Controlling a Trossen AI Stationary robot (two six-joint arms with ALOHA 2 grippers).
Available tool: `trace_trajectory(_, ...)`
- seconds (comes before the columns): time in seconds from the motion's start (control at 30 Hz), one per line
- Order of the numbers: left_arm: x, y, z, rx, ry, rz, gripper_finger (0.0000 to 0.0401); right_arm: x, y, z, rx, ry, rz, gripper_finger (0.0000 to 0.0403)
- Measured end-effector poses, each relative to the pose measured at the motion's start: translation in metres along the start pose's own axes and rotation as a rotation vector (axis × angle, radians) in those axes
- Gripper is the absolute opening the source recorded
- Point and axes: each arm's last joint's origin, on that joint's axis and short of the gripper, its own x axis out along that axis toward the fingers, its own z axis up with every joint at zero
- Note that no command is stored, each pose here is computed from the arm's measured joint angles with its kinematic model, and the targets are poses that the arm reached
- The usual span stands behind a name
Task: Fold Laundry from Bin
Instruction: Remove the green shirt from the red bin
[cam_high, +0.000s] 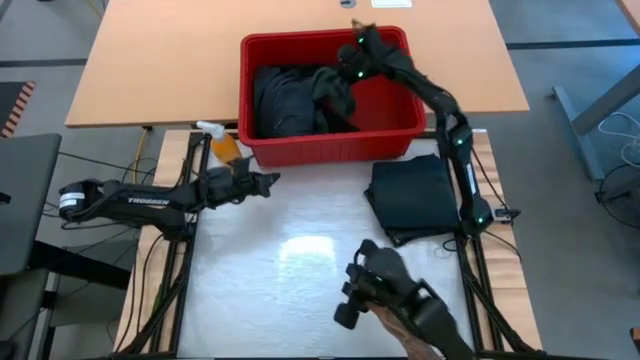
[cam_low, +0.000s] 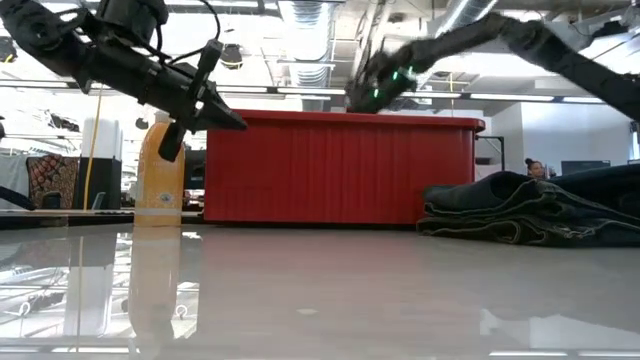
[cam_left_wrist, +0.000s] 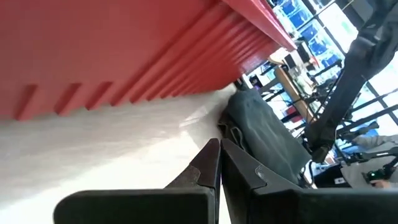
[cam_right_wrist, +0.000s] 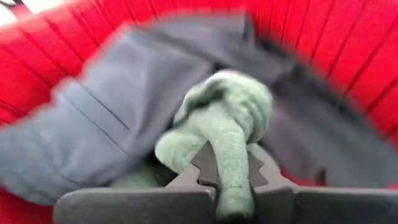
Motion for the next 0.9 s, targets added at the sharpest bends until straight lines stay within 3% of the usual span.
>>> trace_trajectory(0.13,-0.006,-0.010,-0.011,0.020,-0.045,0.021,0.0000,-0.063,0.025,0.050,-0.122,-0.225,0.000,0.0027)
trace_trajectory(0.27,-0.009,-0.013,-0.016,0.069,-0.061,0.032,0.0000,-0.146,0.058,0.099,-0.216,-0.517,-0.047,0.0027)
trace_trajectory(0.47,-0.009,-0.014,-0.017,0.223,-0.020,0.000,0.0000,-0.260,0.116,0.138,-0.255,-0.940,-0.006,0.0027)
trace_trajectory(0.57,-0.009,-0.016,-0.019,0.258,0.039,-0.059,0.0000,-0.303,0.146,0.144,-0.239,-1.092,0.084,0.0027)
trace_trajectory(0.7,-0.010,-0.019,-0.023,0.264,0.169,-0.189,0.0000,-0.347,0.190,0.147,-0.198,-1.267,0.300,0.0027)
trace_trajectory(0.9,-0.013,-0.024,-0.030,0.358,0.274,-0.324,0.0000,-0.395,0.249,0.137,-0.208,-1.374,0.610,0.0027)
